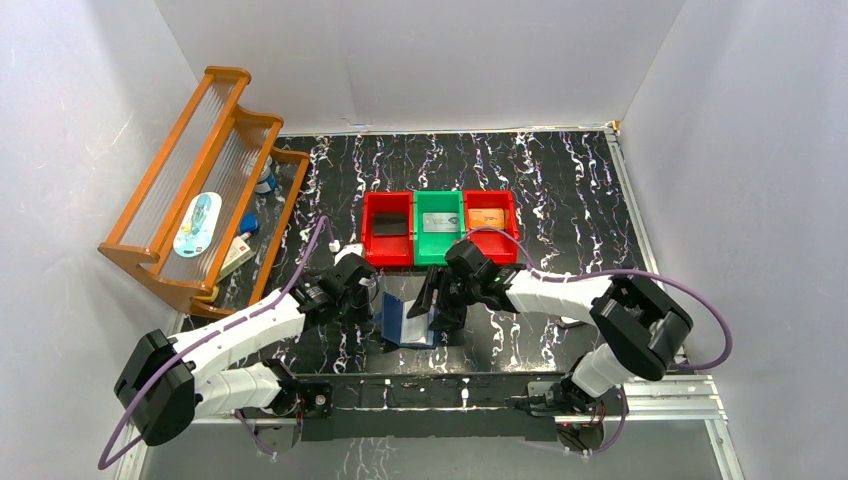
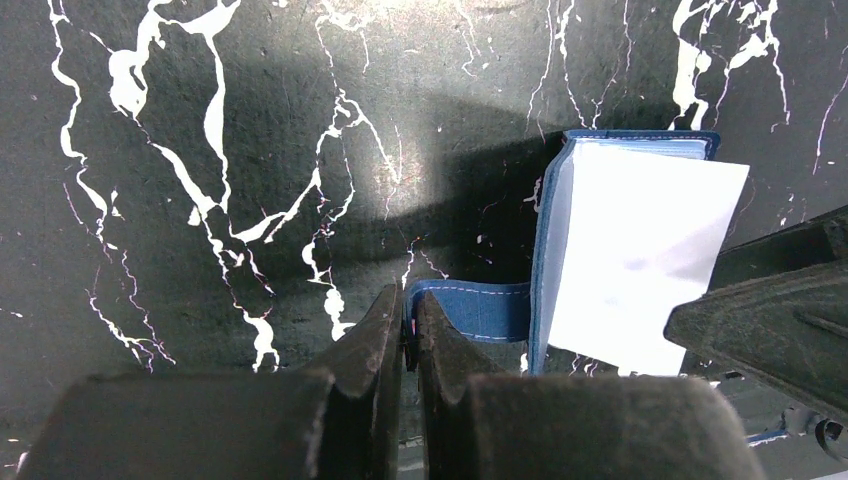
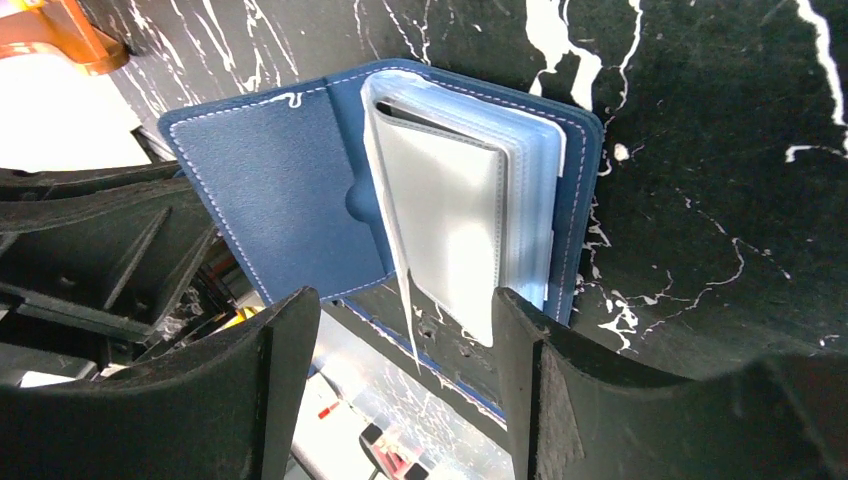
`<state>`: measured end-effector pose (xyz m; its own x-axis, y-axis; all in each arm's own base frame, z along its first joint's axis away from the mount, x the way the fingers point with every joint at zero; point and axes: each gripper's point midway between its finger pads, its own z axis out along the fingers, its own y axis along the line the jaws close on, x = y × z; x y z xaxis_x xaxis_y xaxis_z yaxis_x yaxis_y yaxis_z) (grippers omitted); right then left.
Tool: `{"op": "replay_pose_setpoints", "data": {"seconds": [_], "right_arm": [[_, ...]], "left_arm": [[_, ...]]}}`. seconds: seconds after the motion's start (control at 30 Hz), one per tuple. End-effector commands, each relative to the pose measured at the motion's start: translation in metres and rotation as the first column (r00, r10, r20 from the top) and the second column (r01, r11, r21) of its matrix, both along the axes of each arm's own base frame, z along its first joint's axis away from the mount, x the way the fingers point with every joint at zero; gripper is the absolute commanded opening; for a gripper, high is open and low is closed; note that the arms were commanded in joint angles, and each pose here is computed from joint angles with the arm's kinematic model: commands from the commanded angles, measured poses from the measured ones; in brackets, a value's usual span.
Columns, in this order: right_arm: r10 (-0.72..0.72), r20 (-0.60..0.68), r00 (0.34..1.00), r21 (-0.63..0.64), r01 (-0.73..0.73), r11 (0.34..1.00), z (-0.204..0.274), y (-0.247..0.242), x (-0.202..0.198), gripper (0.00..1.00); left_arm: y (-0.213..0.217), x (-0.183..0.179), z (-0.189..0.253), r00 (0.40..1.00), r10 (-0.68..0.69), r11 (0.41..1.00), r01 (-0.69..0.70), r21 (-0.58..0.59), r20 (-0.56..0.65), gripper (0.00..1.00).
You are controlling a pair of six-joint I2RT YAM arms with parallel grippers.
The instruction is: Take the credit cards out of the card holder
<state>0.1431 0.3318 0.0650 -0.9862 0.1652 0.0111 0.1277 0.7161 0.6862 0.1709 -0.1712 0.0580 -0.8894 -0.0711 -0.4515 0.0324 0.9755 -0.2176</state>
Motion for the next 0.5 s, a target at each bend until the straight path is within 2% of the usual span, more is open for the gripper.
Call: {"op": "replay_pose_setpoints", "data": {"seconds": [0.0, 0.3, 0.47], "right_arm": [[0.032, 0.009, 0.999, 0.047, -0.032, 0.998, 0.009, 0.014, 0.001, 0.72], [0.038, -0.011, 0.999, 0.055, -0.037, 0.998, 0.003, 0.016, -0.001, 0.71], [0.051, 0.01, 0.999, 0.104, -0.052, 0.993, 0.014, 0.025, 0.002, 0.7]], "left_arm": [[0.004, -0.005, -0.002, 1.0, -0.007, 1.0, 0.007, 0.006, -0.017, 0.0], [0.004, -0.006, -0.005, 0.999, -0.018, 1.0, 0.018, 0.017, -0.027, 0.0], [0.004, -0.006, -0.005, 0.999, -0.019, 1.0, 0.02, 0.017, -0.031, 0.0]]}}
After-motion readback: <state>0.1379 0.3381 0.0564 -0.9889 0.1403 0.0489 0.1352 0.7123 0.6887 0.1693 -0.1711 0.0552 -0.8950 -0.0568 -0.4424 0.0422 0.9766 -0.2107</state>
